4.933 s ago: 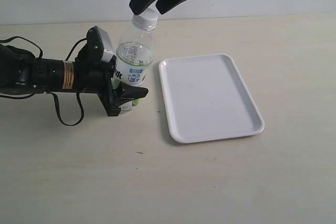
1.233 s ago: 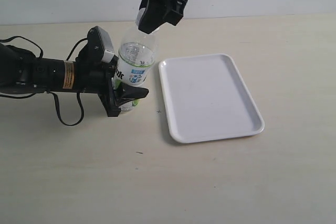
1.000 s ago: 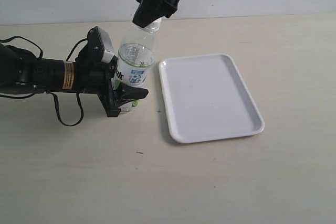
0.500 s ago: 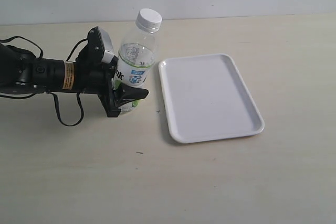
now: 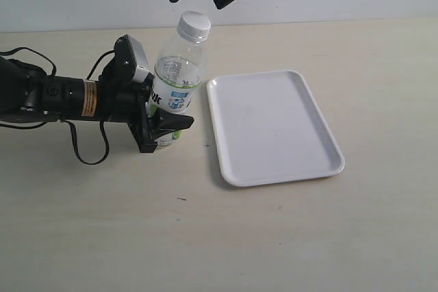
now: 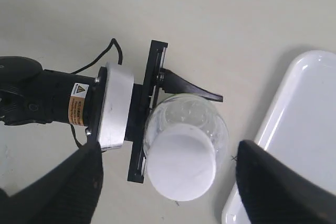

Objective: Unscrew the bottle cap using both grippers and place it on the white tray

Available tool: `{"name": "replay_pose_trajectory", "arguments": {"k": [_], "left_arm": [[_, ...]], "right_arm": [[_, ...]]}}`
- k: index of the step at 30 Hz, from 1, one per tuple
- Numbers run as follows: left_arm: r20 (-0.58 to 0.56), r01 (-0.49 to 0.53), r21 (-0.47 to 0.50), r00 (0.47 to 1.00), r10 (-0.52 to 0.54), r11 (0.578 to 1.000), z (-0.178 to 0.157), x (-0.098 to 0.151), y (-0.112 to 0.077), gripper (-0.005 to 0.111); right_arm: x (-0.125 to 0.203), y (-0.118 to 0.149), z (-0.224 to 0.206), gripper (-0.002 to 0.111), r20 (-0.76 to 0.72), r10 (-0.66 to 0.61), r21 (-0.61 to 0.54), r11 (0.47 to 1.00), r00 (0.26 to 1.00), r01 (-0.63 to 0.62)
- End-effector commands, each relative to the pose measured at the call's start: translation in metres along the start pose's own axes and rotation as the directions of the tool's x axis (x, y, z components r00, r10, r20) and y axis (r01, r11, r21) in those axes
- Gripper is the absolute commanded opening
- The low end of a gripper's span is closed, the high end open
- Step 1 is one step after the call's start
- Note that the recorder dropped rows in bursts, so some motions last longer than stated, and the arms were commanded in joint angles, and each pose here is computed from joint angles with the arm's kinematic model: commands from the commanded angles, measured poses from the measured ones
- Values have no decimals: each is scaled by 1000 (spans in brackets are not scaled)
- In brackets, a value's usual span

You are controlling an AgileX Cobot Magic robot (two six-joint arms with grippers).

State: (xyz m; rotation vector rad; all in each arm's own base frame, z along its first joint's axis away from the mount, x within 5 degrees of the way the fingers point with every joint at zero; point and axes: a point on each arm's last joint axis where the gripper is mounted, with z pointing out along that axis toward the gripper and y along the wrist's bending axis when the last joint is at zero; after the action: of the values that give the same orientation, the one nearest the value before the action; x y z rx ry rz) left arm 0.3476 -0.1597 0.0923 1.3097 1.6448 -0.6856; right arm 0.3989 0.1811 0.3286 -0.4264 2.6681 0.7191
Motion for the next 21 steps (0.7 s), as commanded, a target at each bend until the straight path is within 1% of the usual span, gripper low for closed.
{"name": "replay_pose_trajectory", "arguments": {"k": [1, 15, 21], "left_arm": [[29, 4, -6, 1000, -3, 1000, 0, -6, 1, 0], [29, 4, -6, 1000, -3, 1000, 0, -6, 1, 0], [29, 4, -6, 1000, -3, 1000, 0, -6, 1, 0]], "right_arm": [[0, -3, 10, 68, -32, 19, -16, 1000, 999, -20], [0, -5, 14, 68, -42, 24, -26, 999, 999, -26], [0, -9, 24, 68, -60, 25, -20, 999, 998, -27]]}}
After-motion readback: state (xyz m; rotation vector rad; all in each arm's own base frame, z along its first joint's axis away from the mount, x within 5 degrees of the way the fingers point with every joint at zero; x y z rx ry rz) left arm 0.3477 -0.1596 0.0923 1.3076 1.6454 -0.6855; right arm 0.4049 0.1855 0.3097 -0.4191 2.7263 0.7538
